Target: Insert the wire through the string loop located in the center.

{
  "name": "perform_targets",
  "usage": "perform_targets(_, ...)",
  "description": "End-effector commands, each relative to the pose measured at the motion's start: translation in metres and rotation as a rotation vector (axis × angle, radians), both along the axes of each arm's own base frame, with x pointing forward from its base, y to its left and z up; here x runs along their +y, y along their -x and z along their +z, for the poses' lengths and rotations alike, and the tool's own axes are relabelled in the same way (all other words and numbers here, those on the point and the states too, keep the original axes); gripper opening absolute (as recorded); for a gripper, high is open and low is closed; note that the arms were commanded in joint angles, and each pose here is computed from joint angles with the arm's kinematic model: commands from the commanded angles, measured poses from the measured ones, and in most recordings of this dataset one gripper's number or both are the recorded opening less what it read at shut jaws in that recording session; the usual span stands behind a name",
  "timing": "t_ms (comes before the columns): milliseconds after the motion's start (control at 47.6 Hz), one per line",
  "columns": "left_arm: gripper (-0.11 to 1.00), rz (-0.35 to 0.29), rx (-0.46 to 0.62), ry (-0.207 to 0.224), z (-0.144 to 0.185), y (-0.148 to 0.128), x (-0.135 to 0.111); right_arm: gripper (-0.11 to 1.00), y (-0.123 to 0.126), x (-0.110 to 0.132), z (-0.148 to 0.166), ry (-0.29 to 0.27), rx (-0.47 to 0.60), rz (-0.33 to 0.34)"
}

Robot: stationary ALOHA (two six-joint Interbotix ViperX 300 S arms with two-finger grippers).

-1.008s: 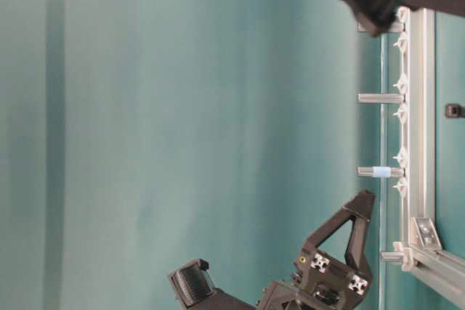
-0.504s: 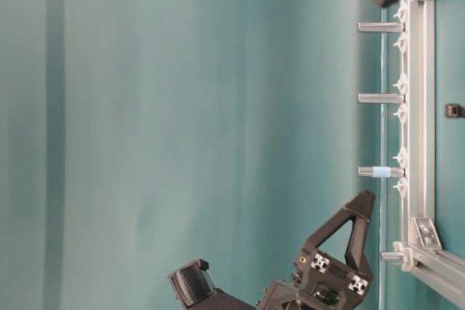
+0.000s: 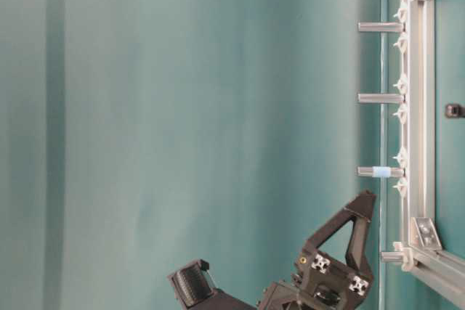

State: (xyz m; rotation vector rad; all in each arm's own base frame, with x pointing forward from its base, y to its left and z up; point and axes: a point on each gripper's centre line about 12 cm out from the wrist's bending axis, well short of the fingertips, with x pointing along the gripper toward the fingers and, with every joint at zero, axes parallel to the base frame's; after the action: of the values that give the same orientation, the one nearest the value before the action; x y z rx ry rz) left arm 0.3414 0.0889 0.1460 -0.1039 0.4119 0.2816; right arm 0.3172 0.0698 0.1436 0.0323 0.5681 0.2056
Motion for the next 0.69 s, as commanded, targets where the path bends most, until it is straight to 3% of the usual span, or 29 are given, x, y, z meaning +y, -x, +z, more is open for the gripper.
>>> perform_targets(0,0.00,-0.003,-0.031,-0.007,0.010,-0.001,0.000,0.11,0.003,-0.008,0.011,-0.004,-0.024,-0.022)
perform_targets(294,0.00,-0.004,-0.022,-0.003,0.008,0.001,-0.001,0.11,0.018,-0.026,0.012,0.005,-0.001,-0.073)
perform_targets(672,0.00,-0.021,-0.008,0.001,0.007,-0.001,-0.007,0.11,0.023,-0.028,0.009,0.007,0.008,-0.076)
